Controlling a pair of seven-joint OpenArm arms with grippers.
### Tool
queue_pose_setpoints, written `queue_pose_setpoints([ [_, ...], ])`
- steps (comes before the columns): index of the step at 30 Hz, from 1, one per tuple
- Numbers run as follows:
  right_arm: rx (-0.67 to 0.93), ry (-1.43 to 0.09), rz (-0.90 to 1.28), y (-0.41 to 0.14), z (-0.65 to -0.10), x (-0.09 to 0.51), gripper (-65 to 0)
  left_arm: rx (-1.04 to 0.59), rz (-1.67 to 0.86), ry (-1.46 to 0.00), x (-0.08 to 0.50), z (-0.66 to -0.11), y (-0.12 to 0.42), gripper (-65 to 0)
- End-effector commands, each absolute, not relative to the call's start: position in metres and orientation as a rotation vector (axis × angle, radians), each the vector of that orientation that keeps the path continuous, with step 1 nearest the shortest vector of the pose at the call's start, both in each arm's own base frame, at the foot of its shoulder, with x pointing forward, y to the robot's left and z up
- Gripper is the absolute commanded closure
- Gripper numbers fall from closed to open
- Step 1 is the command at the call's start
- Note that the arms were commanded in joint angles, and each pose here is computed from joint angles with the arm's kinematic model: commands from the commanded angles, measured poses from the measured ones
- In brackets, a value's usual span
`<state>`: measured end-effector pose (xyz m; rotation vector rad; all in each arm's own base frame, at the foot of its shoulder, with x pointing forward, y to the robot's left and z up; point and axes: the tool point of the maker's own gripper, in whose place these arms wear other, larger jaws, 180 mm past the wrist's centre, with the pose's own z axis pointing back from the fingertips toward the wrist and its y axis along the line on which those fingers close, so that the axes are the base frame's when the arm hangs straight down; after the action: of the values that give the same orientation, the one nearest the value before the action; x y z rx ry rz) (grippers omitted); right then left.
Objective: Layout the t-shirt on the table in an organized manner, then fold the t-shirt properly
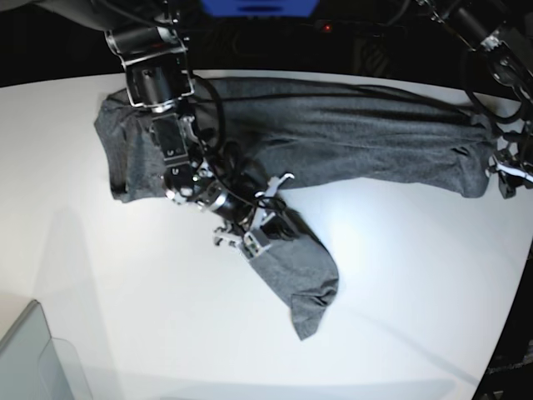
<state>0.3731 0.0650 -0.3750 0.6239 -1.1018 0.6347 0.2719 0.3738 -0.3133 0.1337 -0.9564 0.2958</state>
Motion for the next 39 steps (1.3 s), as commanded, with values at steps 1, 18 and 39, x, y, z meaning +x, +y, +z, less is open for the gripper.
queue_pose_setpoints([
  [1,0.681,-1.210,0.629,0.078,-0.339,0.380,0.0,0.154,0.276,-1.019,0.280,-0.293,0.379,-32.4],
  [18,0.949,-1.224,0.809,0.173,-0.300,0.232,0.0,0.194,0.252,-1.026,0.280,-0.281,0.391,-32.4],
  [39,0.991,-1.064,0.914,0.172,-0.339,0.167,-27.3,0.080,0.155,-1.084,0.326,-0.274,0.337,-36.7],
])
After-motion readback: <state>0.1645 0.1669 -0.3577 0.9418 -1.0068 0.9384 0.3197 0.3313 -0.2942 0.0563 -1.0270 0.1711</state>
